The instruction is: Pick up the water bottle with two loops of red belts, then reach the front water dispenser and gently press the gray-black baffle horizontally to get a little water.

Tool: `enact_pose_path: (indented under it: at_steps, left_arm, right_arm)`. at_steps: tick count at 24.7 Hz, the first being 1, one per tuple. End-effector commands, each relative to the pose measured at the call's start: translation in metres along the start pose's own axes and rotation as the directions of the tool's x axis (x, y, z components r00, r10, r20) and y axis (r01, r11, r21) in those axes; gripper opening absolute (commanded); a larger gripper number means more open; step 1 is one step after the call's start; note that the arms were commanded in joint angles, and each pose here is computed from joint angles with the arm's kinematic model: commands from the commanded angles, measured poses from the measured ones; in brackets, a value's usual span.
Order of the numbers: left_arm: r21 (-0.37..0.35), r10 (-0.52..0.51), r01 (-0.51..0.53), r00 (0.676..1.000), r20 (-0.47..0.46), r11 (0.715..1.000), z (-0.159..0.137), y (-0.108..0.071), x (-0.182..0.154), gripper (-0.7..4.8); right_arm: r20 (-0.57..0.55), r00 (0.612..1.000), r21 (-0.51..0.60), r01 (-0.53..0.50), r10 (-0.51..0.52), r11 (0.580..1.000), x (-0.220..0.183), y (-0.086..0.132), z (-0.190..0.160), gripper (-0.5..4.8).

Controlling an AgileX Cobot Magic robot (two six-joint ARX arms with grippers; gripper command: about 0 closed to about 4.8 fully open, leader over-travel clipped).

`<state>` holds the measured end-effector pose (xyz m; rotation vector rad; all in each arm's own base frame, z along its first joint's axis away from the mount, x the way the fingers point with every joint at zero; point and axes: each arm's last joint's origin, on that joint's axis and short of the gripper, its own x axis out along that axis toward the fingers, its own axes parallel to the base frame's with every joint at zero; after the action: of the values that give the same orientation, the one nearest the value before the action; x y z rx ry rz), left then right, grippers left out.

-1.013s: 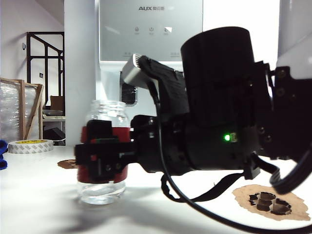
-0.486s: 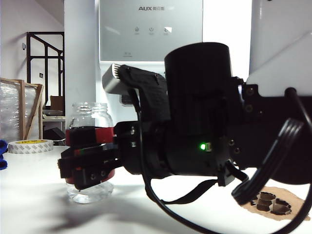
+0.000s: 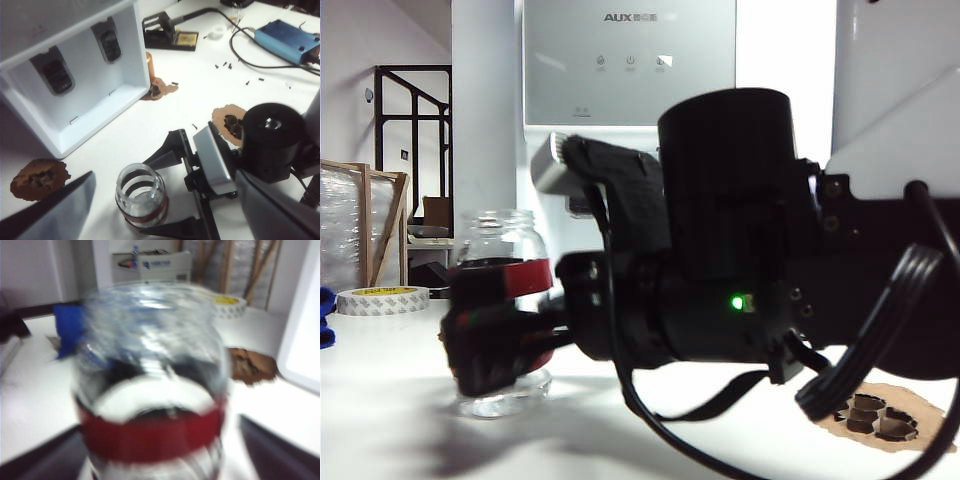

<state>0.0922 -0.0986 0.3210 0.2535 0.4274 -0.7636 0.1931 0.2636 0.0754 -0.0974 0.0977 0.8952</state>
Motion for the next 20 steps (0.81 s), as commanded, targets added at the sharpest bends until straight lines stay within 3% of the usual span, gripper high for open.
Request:
enact_pose_path:
  at_steps: [1,3,4,20]
  left_arm:
    - [0.005,-0.003,0.003,1.000,0.022,1.000,0.002,0.000,-0.004,4.79]
    - [0.005,-0.003,0.002,1.000,0.028,1.000,0.001,0.000,-0.006,4.79]
    - [0.005,-0.002,0.002,1.000,0.023,1.000,0.001,0.000,-0.006,4.79]
    - [0.028,0.009,-0.009,1.000,0.016,1.000,0.000,0.001,-0.006,4.79]
  right_arm:
    - [-0.024,1.000,0.004,0.011,-0.011,1.000,-0.001,-0.001,-0.004,4.49]
    - [-0.024,1.000,0.007,0.006,-0.006,1.000,-0.001,-0.001,-0.004,4.50]
    - [-0.022,1.000,0.007,0.006,-0.006,1.000,-0.001,-0.001,-0.003,4.79]
    - [-0.015,1.000,0.007,0.022,-0.022,1.000,-0.032,-0.003,0.010,4.79]
